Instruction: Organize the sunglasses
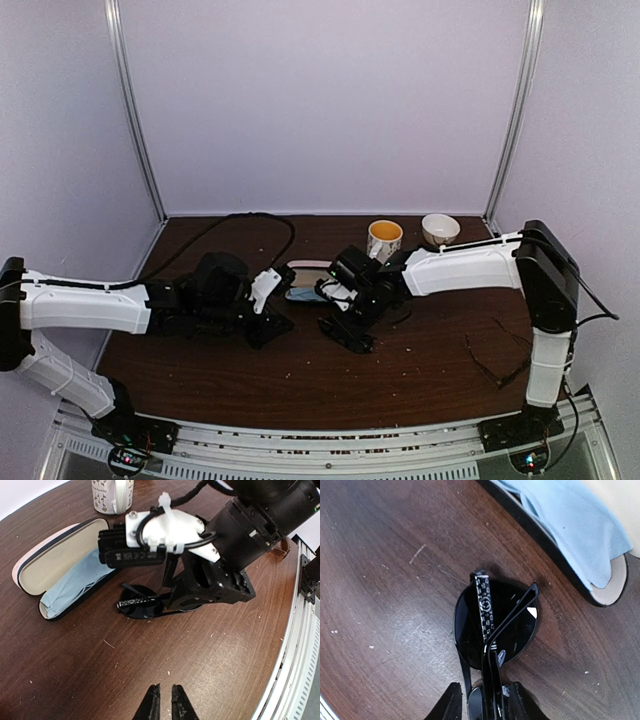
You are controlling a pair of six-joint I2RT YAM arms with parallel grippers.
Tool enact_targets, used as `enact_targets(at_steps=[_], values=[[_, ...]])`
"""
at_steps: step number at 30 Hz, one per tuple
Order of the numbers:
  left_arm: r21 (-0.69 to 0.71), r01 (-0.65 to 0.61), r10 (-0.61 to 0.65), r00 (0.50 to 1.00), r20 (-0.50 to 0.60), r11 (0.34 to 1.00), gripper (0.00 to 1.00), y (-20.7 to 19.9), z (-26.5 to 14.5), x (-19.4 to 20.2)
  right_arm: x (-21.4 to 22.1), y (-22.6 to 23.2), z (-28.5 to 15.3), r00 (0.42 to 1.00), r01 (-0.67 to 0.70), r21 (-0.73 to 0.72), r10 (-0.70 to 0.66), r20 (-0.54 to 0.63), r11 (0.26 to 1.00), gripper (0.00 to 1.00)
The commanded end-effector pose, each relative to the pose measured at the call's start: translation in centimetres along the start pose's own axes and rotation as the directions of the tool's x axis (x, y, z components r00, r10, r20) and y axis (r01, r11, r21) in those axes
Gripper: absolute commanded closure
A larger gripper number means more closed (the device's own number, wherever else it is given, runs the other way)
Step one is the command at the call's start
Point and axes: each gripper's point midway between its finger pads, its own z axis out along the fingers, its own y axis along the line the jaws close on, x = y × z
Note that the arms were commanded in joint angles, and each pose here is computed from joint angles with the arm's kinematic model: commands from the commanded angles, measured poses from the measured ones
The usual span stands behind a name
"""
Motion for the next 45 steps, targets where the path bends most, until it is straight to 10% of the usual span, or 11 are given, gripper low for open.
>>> enact_targets(at_steps=[1,15,28,39,45], values=[[-0.008,0.014,-0.014,1.0,0.027,1.0,0.89,0.3,-0.3,-0.5,0.2,-0.3,0.7,0.999,0.045,0.025,-0.044,-0.031,0.999,0.68],[-0.006,0.027,-0.027,0.999,0.031,1.0,0.89,0.3,-0.6,-0.3,1.2,-0.5,1.7,0.991,0.118,0.026,-0.116,-0.064,0.993,1.0],[-0.065,0.022,-0.017,0.997,0.078,0.998,0.84,1.1,-2.5,-0.9,-0.6,-0.9,-4.4,0.97,0.245,0.063,-0.245,-0.009,0.968,1.0],[-0.114,0.032,-0.019,0.993,0.117,0.993,0.17,2.0,-3.9,-1.0,-4.3,-0.4,-8.1,0.869,0.476,0.099,-0.484,0.098,0.874,1.0],[-0.134,0.039,-0.023,0.993,0.115,0.99,0.07,2.4,-4.2,-0.7,-6.8,-0.5,-8.2,0.796,0.575,0.145,-0.592,0.129,0.805,1.0]])
